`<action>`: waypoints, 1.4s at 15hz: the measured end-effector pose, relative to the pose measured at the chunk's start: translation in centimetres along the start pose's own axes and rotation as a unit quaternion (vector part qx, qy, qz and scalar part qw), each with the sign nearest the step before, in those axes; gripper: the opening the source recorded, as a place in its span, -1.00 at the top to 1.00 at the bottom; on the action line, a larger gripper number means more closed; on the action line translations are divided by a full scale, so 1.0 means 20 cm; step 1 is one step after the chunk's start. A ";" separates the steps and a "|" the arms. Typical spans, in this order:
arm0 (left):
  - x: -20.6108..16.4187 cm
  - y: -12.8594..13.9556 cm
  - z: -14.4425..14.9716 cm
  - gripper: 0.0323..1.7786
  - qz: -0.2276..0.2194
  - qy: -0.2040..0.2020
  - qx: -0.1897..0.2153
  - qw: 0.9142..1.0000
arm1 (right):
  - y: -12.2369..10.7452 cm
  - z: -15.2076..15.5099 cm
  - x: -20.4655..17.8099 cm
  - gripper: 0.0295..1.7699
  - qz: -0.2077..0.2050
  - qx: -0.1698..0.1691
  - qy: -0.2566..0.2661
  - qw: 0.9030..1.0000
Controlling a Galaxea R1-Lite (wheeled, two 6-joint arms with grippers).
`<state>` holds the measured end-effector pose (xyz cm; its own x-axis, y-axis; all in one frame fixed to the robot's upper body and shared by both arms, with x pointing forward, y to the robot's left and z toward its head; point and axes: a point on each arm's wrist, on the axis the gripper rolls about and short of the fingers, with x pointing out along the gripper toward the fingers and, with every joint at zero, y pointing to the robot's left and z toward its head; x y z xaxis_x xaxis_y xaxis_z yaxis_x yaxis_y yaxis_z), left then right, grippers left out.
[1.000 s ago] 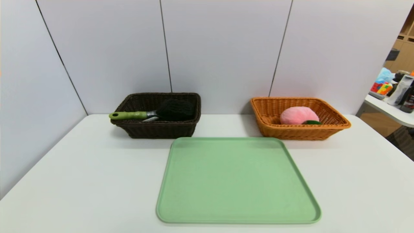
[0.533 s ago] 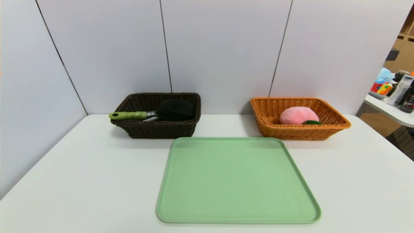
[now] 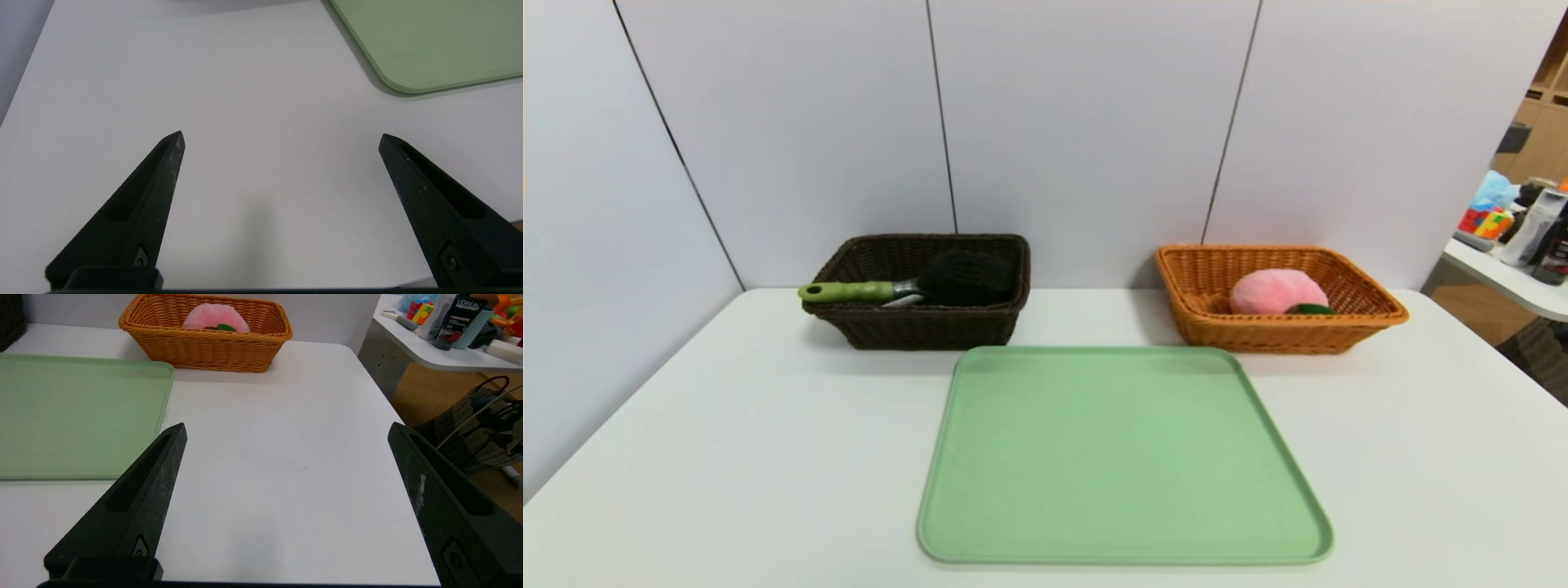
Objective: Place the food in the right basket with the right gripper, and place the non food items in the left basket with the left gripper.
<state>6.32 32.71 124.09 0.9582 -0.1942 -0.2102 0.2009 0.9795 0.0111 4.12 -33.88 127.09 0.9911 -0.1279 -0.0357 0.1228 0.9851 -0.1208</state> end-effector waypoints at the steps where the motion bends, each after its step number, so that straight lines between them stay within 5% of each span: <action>1: 0.00 0.00 -0.01 -0.90 0.001 0.002 -0.001 1.000 | 0.00 0.00 0.00 -0.92 0.000 0.000 -0.002 1.000; 18: 0.04 0.01 -0.19 -0.90 0.026 -0.035 0.012 0.999 | 0.05 -0.27 0.05 -0.92 0.048 -0.002 -0.027 0.998; 21: 0.05 0.02 -0.21 -0.90 0.063 -0.049 0.013 0.997 | 0.06 -0.31 0.10 -0.92 0.056 -0.001 -0.045 0.997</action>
<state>6.53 33.11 119.79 0.9911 -0.0753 -0.1093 0.0820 0.9950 0.0578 5.89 -33.64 120.64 0.9992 -0.0062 0.0398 0.0110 0.9924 -0.1225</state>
